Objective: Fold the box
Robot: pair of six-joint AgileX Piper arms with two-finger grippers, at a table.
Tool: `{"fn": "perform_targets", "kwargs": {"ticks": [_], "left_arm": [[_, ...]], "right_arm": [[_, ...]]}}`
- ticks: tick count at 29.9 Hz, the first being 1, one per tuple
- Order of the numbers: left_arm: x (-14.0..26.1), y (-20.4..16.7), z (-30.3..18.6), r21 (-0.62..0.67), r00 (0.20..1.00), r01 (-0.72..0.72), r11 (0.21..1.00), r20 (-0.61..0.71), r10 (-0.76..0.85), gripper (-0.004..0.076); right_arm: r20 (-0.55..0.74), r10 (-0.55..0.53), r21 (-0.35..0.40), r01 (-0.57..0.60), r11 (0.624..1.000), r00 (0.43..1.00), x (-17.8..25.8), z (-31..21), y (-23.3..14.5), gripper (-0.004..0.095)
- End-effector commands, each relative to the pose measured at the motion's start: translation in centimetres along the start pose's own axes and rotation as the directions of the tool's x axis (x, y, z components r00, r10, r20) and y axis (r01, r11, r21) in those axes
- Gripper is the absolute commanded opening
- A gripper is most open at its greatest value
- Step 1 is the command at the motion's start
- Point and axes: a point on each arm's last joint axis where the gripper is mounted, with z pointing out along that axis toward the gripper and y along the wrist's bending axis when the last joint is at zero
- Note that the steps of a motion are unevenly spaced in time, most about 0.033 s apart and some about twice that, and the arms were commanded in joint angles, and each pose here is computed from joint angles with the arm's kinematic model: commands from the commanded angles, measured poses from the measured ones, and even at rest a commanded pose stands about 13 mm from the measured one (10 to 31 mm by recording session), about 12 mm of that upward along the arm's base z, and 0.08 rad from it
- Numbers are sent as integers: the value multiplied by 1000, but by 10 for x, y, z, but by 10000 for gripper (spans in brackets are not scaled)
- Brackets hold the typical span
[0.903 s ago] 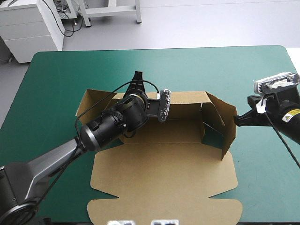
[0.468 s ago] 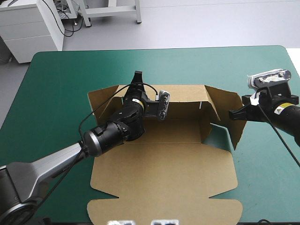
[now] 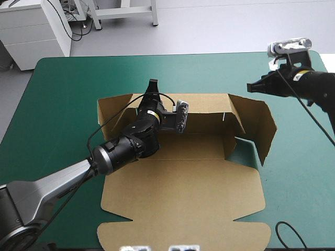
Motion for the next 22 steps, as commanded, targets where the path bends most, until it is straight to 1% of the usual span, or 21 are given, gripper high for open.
{"fn": "perform_targets", "kwargs": {"ticks": [1, 7, 10, 14, 19, 22], "left_arm": [[2, 7, -11, 1, 996, 84, 996, 30, -84, -8], [2, 7, -11, 0, 996, 84, 996, 33, -84, -8], [2, 7, -11, 0, 996, 85, 996, 36, -85, -8], [2, 7, -11, 1, 996, 86, 996, 34, -86, -8], [2, 6, -11, 2, 996, 88, 996, 33, -88, -8], [2, 6, -11, 2, 996, 88, 996, 33, -88, -8]], "right_arm": [[45, 34, -6, -34, 999, 998, -33, 2, -5, -19], [-90, 98, -33, -102, 994, 991, -47, 49, -13, -19], [-193, 114, -50, -126, 991, 975, -40, 77, -16, -19], [-324, 119, -66, -148, 987, 939, -25, 104, -17, -19], [-376, 96, -82, -136, 987, 922, -19, 108, -17, -19], [-383, 97, -84, -139, 987, 919, -17, 108, -16, -19]]}}
